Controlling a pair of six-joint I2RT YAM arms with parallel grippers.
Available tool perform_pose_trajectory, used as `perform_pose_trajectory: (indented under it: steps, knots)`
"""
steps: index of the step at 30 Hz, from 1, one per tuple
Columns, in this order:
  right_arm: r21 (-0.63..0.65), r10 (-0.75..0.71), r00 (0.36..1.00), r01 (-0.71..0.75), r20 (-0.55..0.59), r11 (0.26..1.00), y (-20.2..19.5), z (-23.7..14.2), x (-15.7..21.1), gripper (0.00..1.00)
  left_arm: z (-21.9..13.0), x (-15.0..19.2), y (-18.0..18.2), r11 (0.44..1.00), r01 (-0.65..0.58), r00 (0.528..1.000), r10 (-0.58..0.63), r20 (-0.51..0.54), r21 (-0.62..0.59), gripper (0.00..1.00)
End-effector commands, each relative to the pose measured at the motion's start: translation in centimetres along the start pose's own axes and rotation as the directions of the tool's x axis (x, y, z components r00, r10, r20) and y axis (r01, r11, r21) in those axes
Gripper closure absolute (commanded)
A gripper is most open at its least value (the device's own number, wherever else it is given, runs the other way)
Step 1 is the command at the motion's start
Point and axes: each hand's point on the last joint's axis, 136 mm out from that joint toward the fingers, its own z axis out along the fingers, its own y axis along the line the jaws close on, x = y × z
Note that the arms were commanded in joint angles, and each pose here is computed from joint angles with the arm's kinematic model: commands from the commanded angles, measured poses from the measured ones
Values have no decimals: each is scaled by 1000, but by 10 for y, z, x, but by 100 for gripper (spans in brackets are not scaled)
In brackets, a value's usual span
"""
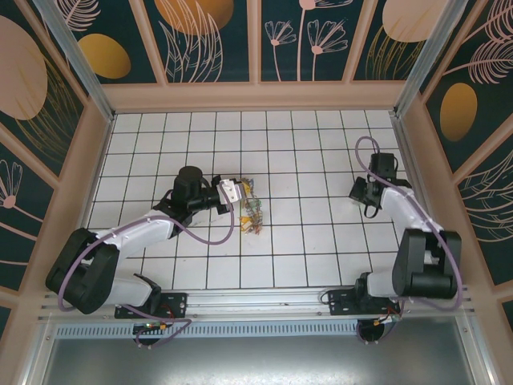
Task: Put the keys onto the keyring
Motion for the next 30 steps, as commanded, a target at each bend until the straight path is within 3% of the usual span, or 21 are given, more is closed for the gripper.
perform_pose_trajectory:
  steps: [1, 2, 5, 6, 8, 13, 17, 19, 24, 30]
  knots:
    - [-257, -169, 958, 229, 234, 939, 63, -47, -27, 100, -2, -46, 15, 1000, 1, 992, -3, 128, 10, 100]
    - [-297, -229, 920, 325, 317, 898, 82, -62, -30, 100, -3, -50, 16, 1000, 3, 991, -4, 134, 10, 100]
    - [-335, -413, 718, 652, 561, 680, 138, -108, -12, 100, -3, -52, 19, 1000, -1, 992, 0, 123, 11, 100]
    - [-330, -437, 645, 728, 627, 601, 153, -121, -4, 100, -4, -52, 18, 1000, -11, 993, 9, 119, 17, 100]
    - [-354, -413, 579, 788, 703, 503, 172, -141, 6, 100, -4, -54, 18, 999, -32, 993, 29, 116, 22, 100]
    - [-481, -378, 572, 819, 728, 313, 209, -166, 29, 100, -6, -58, 24, 998, -61, 992, 62, 114, -13, 100]
    - [-590, -402, 581, 799, 708, 115, 235, -182, 60, 100, -7, -57, 27, 996, -78, 990, 82, 115, -39, 100]
    - [-627, -411, 592, 776, 693, 60, 247, -187, 70, 100, -7, -59, 28, 996, -78, 989, 83, 123, -42, 100]
    - [-640, -426, 576, 769, 698, -8, 275, -193, 86, 100, -9, -64, 26, 996, -72, 985, 78, 154, -43, 100]
    - [-644, -451, 584, 765, 675, 26, 294, -179, 82, 100, -12, -66, 25, 996, -82, 983, 88, 163, -43, 100]
